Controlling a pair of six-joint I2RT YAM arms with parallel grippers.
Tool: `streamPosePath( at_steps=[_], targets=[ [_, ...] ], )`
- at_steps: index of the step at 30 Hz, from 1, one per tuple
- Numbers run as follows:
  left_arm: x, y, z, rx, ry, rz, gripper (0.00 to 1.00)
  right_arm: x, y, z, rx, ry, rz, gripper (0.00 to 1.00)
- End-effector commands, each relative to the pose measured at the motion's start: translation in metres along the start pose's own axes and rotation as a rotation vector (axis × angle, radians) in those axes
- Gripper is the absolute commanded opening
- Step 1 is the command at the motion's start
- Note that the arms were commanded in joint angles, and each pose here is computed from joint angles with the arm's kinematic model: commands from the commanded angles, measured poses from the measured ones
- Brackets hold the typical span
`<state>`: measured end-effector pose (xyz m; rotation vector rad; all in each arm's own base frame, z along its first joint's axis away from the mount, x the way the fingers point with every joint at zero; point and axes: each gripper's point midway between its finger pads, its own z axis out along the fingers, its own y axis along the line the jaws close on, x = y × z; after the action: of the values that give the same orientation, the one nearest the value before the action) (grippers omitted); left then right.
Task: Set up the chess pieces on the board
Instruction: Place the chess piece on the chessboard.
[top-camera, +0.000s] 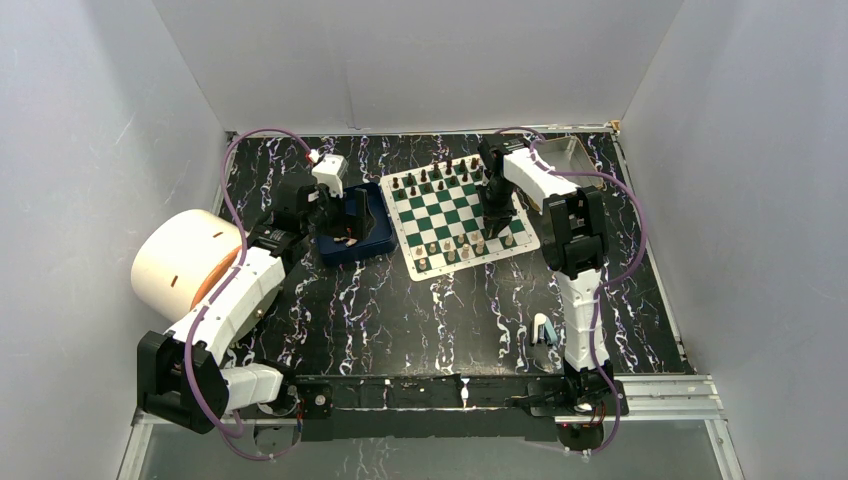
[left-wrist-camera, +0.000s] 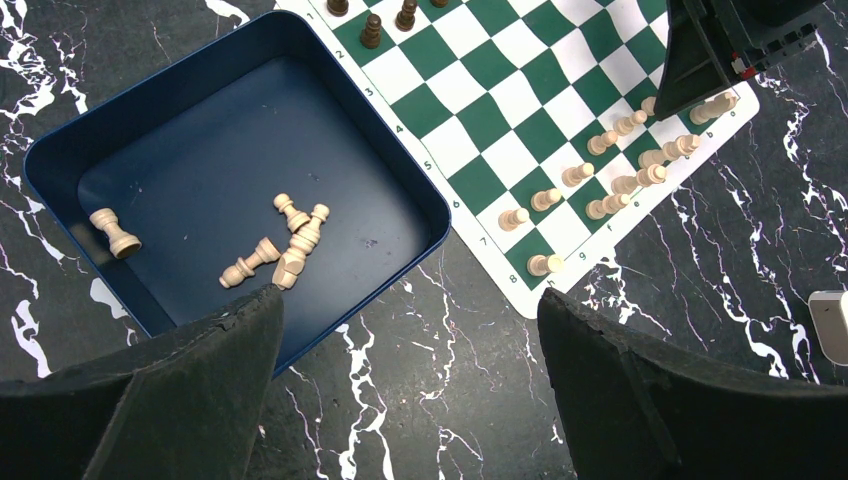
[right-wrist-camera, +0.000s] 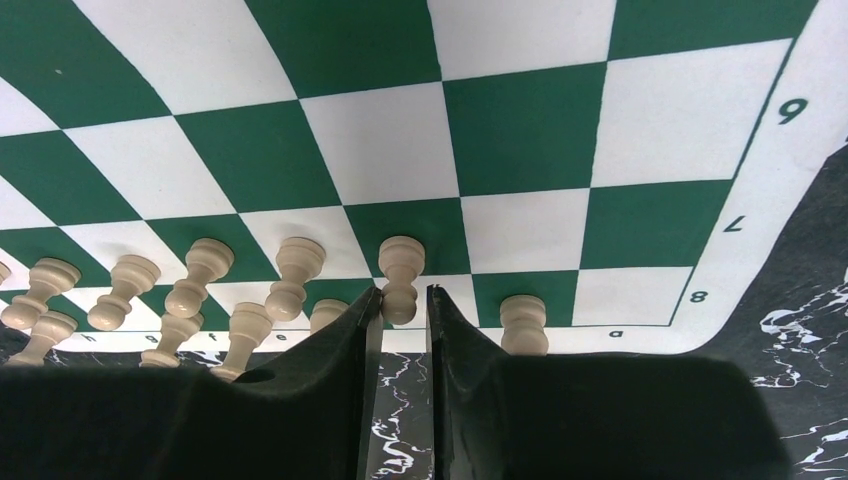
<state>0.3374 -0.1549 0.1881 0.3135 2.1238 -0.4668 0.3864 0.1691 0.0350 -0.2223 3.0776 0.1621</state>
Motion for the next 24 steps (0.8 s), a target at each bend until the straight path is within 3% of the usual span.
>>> streamPosePath(
  at_steps=[1, 15, 24],
  targets=[
    [-0.01, -0.006, -0.004, 0.02, -0.034, 0.009, 0.95, -0.008, 0.005, -0.008, 0.002, -0.025, 0.002, 0.32],
    [-0.01, -0.001, -0.006, -0.011, -0.033, 0.014, 0.95, -0.009, 0.006, -0.031, -0.001, -0.064, -0.001, 0.36],
    [-0.012, 0.042, -0.012, -0.261, 0.016, 0.02, 0.97, -0.016, 0.005, -0.085, 0.009, -0.198, -0.01, 0.44]
  ],
)
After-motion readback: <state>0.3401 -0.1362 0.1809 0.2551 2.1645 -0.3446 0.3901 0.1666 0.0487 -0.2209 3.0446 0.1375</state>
